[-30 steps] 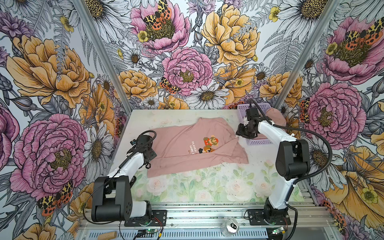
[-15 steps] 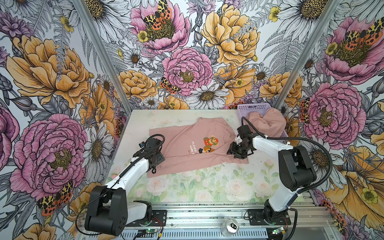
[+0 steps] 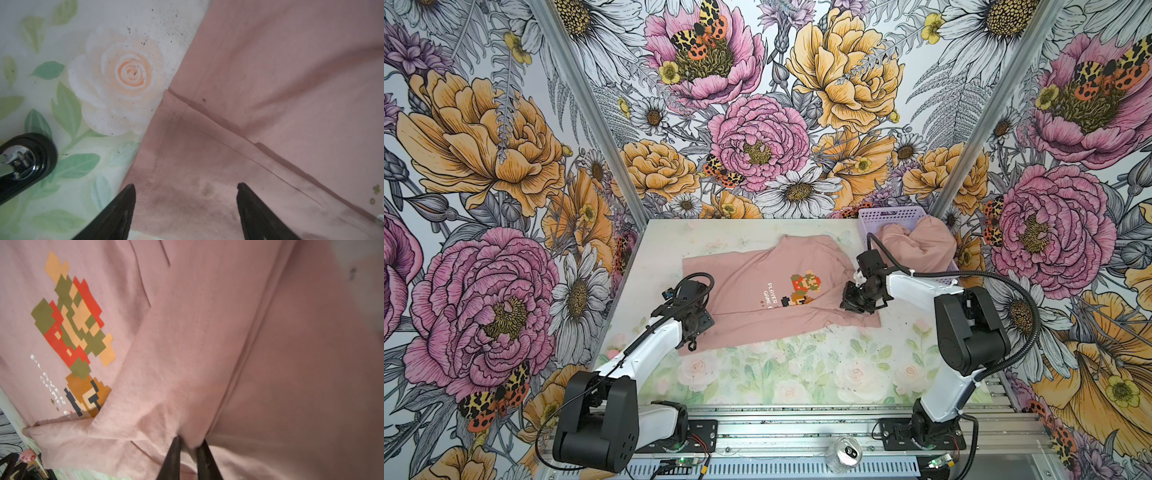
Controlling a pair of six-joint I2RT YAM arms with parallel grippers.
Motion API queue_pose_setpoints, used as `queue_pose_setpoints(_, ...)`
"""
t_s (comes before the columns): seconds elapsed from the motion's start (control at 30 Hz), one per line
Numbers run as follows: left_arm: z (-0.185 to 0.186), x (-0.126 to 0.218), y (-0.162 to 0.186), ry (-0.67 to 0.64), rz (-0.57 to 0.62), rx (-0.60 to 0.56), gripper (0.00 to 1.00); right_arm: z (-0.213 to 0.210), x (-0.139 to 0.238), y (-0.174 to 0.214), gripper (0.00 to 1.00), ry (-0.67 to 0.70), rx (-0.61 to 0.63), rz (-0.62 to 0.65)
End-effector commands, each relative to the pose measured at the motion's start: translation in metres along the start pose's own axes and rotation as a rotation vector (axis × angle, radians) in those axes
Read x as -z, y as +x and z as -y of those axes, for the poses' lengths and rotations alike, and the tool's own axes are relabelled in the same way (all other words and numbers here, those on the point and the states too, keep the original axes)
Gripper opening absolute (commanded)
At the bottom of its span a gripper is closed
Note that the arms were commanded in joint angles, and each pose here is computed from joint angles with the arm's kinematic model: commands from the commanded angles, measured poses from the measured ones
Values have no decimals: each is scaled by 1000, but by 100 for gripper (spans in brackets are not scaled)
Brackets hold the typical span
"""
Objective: Fold and stack the mixed laundry pile
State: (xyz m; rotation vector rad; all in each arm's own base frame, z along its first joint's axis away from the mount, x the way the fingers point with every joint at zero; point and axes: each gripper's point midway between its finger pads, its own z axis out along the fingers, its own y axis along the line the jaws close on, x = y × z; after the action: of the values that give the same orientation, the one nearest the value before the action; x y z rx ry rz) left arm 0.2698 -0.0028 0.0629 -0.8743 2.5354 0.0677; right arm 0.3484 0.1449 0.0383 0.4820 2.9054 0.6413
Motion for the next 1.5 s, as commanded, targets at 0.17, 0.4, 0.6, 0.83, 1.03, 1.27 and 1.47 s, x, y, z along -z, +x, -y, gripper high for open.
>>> queue_pose_setpoints(0.17,3,0,6,26,-13,8,78,-27,15,-24,0,-60,30,64)
queue_pose_setpoints(0.4,4,-1,8,30,-22,-1,78,-56,11,-51,0,-91,76,86)
queue_pose_setpoints(0.6,6,-1,11,35,-34,-16,78,-78,-3,-69,0,-100,124,88)
queue_pose_setpoints(0.83,6,-3,12,31,-39,-21,78,-93,-16,-81,0,-89,173,93)
queue_pose_setpoints(1.03,16,-1,21,72,-82,-44,79,-97,-7,-88,29,-55,234,114)
queue_pose_setpoints(1.27,20,11,47,90,-162,-57,80,-64,45,-61,47,26,250,144)
queue_pose_setpoints(1.47,14,-1,57,35,-205,-66,78,0,52,1,47,88,160,58)
